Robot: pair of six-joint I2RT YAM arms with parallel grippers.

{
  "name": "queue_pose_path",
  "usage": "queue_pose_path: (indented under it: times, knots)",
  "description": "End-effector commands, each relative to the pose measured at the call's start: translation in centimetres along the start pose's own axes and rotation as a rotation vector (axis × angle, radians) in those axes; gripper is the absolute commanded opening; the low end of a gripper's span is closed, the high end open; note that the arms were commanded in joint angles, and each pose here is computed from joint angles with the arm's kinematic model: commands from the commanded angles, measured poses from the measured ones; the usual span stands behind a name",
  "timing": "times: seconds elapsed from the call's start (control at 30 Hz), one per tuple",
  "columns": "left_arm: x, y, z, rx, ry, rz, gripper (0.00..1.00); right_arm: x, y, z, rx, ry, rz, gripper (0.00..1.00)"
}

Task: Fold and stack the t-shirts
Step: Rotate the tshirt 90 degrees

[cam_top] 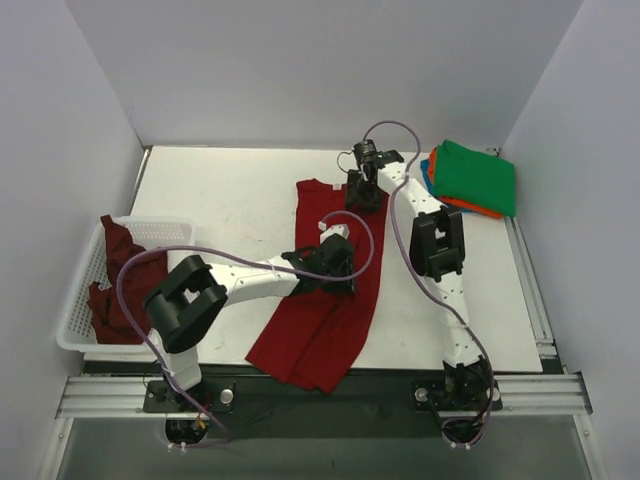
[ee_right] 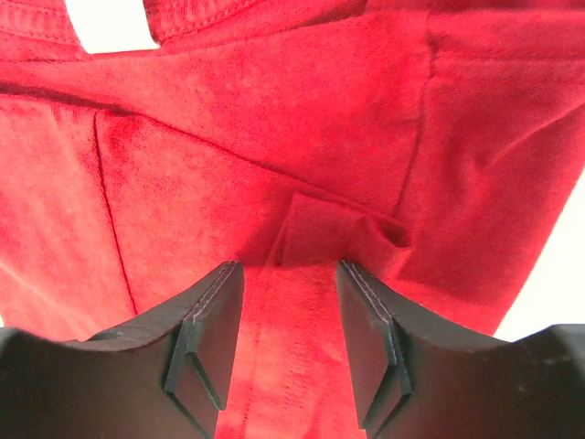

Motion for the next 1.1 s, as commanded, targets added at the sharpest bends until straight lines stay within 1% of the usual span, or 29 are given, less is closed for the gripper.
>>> queue_pose_path:
  times: [0.0,0.03,0.07,0.17,0.2,0.23,0.27,0.3,0.33,0.37,0.4,0.43,0.47,0.53,0.57,0.6,0.67,0.8,0.93,0.97,1.03,1.07]
  knots:
    - [1.9,-1.4,-2.4,-0.03,-0.052,0.124,0.45,3.9,0.1,-1.3,0.067,-0.022,-0.023,0.47]
    - [3.1,-1.7,-2.9,-0.039,-0.082,0.152,0.47,4.7,0.1,-1.5,0.066,-0.033,-0.03,0.47]
    - [3.8,-1.7,-3.0,-0.043,-0.094,0.159,0.47,6.1,0.3,-1.6,0.065,-0.052,-0.044,0.48]
    - [5.9,-0.2,-1.6,-0.03,-0.108,0.137,0.48,8.9,0.2,-0.8,0.057,-0.079,-0.051,0.48]
    - [7.2,0.0,-1.3,-0.026,-0.122,0.136,0.47,9.5,0.3,-0.4,0.06,-0.086,-0.05,0.48]
    - [7.2,1.0,0.3,-0.024,-0.102,0.101,0.44,9.8,0.3,0.1,0.06,-0.093,-0.041,0.48]
    - [7.6,1.4,0.9,-0.027,-0.095,0.085,0.41,11.0,0.2,0.4,0.053,-0.112,-0.04,0.48]
    - [8.6,1.7,1.9,-0.044,-0.08,0.066,0.41,10.4,-0.1,2.2,0.058,-0.075,-0.018,0.48]
    - [8.6,2.9,3.3,-0.046,-0.063,0.011,0.4,10.2,-0.2,2.9,0.057,-0.077,-0.011,0.48]
    - [8.8,3.4,4.1,-0.044,-0.05,-0.006,0.34,11.0,-0.2,3.5,0.054,-0.095,-0.018,0.47]
    - [9.5,3.9,4.8,-0.038,-0.042,-0.01,0.32,9.9,-0.8,5.6,0.065,-0.058,0.013,0.46]
    - [9.4,4.9,6.3,-0.022,-0.017,-0.03,0.29,9.8,-0.5,6.1,0.063,-0.066,-0.001,0.43]
    - [9.6,5.3,7.2,-0.021,-0.009,-0.037,0.28,10.0,-0.5,6.7,0.067,-0.069,-0.009,0.43]
    - [10.4,5.9,8.0,0.007,-0.024,-0.042,0.27,9.0,-0.7,8.8,0.081,-0.045,0.002,0.43]
    - [10.4,6.7,9.0,0.01,-0.01,-0.061,0.27,8.7,-1.0,9.1,0.088,-0.06,0.024,0.43]
    - [10.8,6.8,9.2,0.017,-0.017,-0.055,0.27,8.2,-1.2,9.4,0.094,-0.064,0.042,0.43]
    - [10.9,7.2,9.9,0.02,-0.014,-0.066,0.27,6.9,-1.4,10.6,0.112,-0.043,0.073,0.43]
    - [10.3,7.8,11.5,0.007,0.031,-0.103,0.27,4.9,-1.9,11.2,0.125,-0.026,0.124,0.42]
    - [8.9,7.5,12.9,0.042,0.094,-0.095,0.26,2.9,-1.5,10.9,0.149,-0.004,0.132,0.42]
    - [8.7,7.3,13.1,0.049,0.101,-0.091,0.26,1.8,-1.5,11.1,0.164,0.023,0.134,0.42]
    - [8.1,6.5,12.8,0.065,0.106,-0.069,0.26,1.2,-0.4,9.8,0.165,0.014,0.102,0.42]
    - [7.9,6.3,12.3,0.073,0.1,-0.064,0.27,-0.1,-0.4,10.0,0.177,0.045,0.1,0.42]
Point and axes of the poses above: each gripper's point midway between its finger pads, its own x axis back along the fingers, its own y axis along the line the jaws close on, z = x × y, the point moved 6 cm from there along x, back along the fingers, and after that the axes turned 13 degrees about -x, right-handed, at the moved point
